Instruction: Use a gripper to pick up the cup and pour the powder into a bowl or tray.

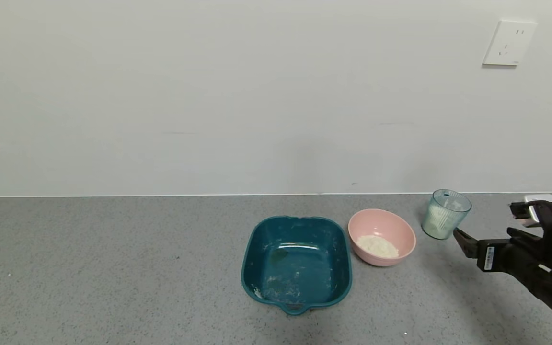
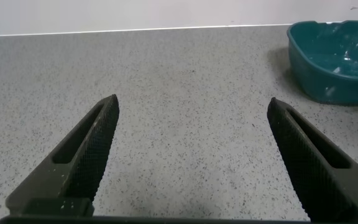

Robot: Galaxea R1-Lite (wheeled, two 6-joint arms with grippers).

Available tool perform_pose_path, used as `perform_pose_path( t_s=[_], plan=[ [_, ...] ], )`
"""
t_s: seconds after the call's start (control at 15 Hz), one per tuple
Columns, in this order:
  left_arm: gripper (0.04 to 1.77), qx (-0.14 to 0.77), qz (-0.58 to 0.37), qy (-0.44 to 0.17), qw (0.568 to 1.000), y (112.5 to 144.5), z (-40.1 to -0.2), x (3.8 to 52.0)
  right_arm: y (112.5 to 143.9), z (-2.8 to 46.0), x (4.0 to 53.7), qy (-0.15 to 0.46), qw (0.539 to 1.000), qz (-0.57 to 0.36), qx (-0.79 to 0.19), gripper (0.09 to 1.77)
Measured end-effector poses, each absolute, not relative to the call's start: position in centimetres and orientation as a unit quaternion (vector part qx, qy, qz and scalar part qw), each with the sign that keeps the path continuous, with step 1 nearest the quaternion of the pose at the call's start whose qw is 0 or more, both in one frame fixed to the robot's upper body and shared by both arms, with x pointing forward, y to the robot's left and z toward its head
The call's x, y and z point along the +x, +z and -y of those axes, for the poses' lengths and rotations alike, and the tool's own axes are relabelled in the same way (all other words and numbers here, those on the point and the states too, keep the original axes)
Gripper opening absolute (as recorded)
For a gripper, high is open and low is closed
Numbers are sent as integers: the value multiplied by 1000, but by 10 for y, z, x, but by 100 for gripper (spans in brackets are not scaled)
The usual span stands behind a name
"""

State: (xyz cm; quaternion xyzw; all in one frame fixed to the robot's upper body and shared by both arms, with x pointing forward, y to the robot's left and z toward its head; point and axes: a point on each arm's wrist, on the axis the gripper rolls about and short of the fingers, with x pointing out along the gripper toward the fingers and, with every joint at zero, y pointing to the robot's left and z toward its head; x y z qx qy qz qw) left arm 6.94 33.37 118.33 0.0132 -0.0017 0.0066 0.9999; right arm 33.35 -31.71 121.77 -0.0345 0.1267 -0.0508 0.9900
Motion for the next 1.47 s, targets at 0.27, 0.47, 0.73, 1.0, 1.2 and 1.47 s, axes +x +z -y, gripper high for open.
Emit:
perform_pose_path(
  t_s=[0.27, 0.47, 0.73, 1.0, 1.2, 1.47],
  plan=[
    [172, 13, 2, 6, 1000, 1183, -334, 69, 1244, 313, 283, -11, 988, -152, -39, 170],
    [172, 13, 2, 6, 1000, 1183, -334, 69, 1266, 313, 241, 14, 984, -171, -43, 170],
    [172, 13, 2, 6, 1000, 1183, -334, 69, 1297, 320, 179, 40, 985, -159, -43, 170],
    [172, 13, 2, 6, 1000, 1183, -334, 69, 1313, 332, 124, 41, 994, -97, -32, 170],
    [172, 13, 2, 6, 1000, 1183, -334, 69, 1317, 340, 90, 15, 997, -71, -25, 170],
    [172, 13, 2, 7, 1000, 1183, -334, 69, 1321, 341, 63, -54, 998, -17, -14, 170]
  ],
)
